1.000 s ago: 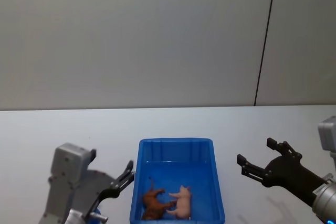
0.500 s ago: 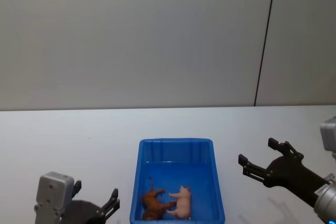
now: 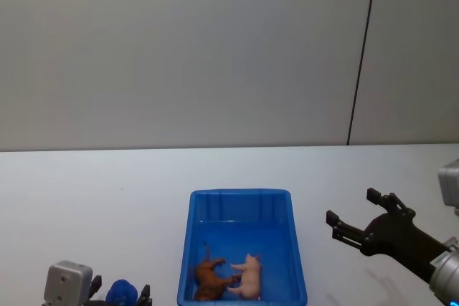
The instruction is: Pick up the two dolls from the table and place them into the box.
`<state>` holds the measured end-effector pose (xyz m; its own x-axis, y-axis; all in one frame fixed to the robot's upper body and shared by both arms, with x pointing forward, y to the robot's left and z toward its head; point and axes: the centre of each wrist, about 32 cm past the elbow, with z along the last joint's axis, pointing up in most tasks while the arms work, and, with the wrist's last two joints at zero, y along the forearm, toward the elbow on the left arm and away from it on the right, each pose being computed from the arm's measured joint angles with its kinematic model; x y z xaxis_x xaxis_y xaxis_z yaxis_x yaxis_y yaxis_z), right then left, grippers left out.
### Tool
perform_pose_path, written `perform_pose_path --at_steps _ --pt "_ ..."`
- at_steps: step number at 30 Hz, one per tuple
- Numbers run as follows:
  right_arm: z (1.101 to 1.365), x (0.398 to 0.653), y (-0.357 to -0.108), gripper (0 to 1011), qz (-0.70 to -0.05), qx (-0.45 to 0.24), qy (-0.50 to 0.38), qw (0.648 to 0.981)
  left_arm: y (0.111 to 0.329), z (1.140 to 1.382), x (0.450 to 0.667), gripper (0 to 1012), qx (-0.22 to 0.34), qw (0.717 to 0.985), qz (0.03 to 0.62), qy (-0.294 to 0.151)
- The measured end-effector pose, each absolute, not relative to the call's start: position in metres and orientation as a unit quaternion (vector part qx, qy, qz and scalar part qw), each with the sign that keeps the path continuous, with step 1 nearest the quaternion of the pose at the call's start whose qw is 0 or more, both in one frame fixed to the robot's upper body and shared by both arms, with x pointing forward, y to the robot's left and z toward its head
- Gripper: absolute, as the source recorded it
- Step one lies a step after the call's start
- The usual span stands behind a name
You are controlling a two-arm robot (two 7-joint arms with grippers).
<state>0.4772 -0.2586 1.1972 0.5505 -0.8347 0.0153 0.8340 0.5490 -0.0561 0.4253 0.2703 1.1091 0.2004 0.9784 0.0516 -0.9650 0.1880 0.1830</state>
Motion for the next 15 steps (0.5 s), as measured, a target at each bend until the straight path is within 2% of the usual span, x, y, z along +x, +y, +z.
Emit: perform_pose_path --at_steps 3,9,15 --pt "1.197 0.477 -0.259 1001 -0.474 -0.028 0.007 0.880 0.274 1.105 0.425 996 0.091 0.767 0.633 0.042" --pt "1.197 0.477 -0.259 1001 -0.474 -0.028 0.007 0.880 0.280 1.097 0.426 865 0.098 0.764 0.636 0.047" --pt "1.197 0.477 -0.259 1001 -0.474 -0.028 0.007 0.880 0.284 1.094 0.427 682 0.101 0.762 0.638 0.048"
